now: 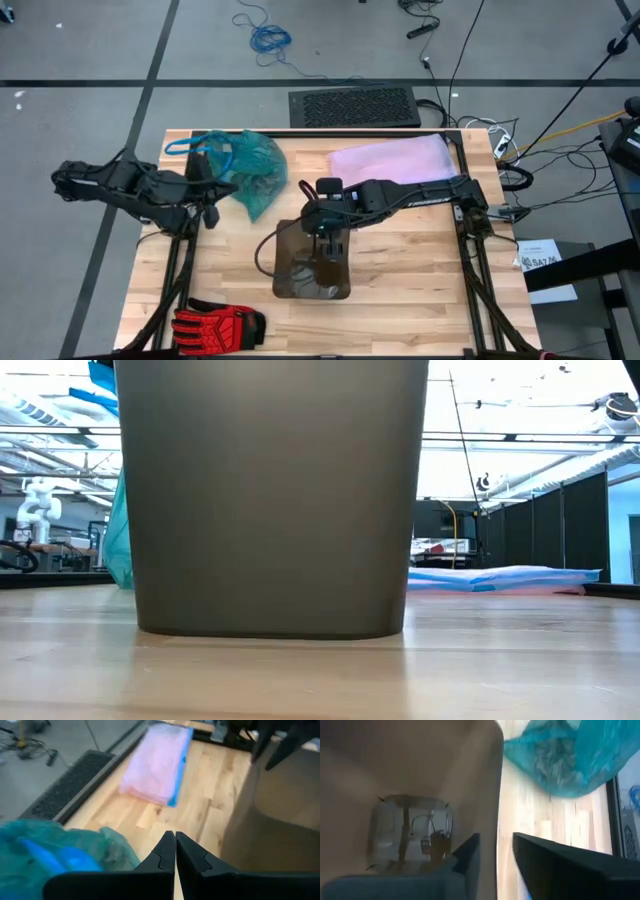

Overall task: Place trash/remove bag and relplace
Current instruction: Move the trash bin to the center of the table, then insert the trash bag into the trash bin

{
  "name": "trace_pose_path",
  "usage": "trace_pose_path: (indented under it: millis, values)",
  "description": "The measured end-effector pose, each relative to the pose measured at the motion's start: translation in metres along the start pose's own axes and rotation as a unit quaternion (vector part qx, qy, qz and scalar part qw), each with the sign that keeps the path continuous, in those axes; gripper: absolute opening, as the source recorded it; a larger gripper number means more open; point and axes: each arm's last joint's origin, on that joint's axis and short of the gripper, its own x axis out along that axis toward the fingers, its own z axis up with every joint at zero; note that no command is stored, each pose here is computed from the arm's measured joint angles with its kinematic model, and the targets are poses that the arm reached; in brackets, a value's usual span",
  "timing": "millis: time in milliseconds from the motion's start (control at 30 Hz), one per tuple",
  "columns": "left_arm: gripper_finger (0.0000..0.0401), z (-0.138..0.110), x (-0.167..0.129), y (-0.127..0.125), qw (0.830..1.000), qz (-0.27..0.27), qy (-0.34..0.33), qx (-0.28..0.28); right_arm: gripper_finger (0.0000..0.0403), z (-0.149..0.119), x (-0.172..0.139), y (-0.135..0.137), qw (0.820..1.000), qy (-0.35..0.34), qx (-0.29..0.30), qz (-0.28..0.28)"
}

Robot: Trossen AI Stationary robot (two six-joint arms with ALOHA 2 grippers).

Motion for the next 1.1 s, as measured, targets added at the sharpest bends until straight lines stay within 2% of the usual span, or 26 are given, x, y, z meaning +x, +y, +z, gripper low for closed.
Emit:
trace_pose_path:
  millis: [200,333,433,533,633,767,933,1100]
  values:
    - [0.0013,0.001,0.008,-0.005,1.000,0.002,0.017,0.009,0.0193,0.008,-0.017,-0.004,0.999,-0.034,-0.028,0.001]
    - [0.0002,0.002,0.011,-0.005,0.999,0.036,0.010,0.025,0.0217,0.008,-0.042,-0.013,0.999,-0.038,-0.036,-0.008]
    - [0.0003,0.004,0.011,-0.003,0.997,0.074,-0.012,0.026,0.0217,-0.002,-0.061,-0.026,0.997,-0.026,-0.039,-0.055]
    - [0.0002,0.011,0.010,-0.004,0.994,0.093,-0.051,0.036,0.0209,-0.016,-0.082,-0.046,0.996,-0.005,-0.018,-0.086]
    - [0.0002,0.016,0.007,-0.004,0.991,0.078,-0.104,0.034,0.0202,-0.030,-0.102,-0.067,0.995,0.010,0.015,-0.101]
    - [0.0001,0.005,0.017,-0.007,0.986,0.017,-0.159,0.052,0.0193,-0.048,-0.118,-0.091,0.992,0.029,0.041,-0.117]
    - [0.0001,-0.017,0.042,-0.006,0.981,-0.012,-0.190,0.044,0.0178,-0.076,-0.115,-0.106,0.993,0.037,0.066,-0.090]
    - [0.0000,-0.030,0.058,-0.003,0.981,-0.012,-0.191,0.034,0.0161,-0.120,-0.078,-0.102,0.995,0.006,0.083,-0.059]
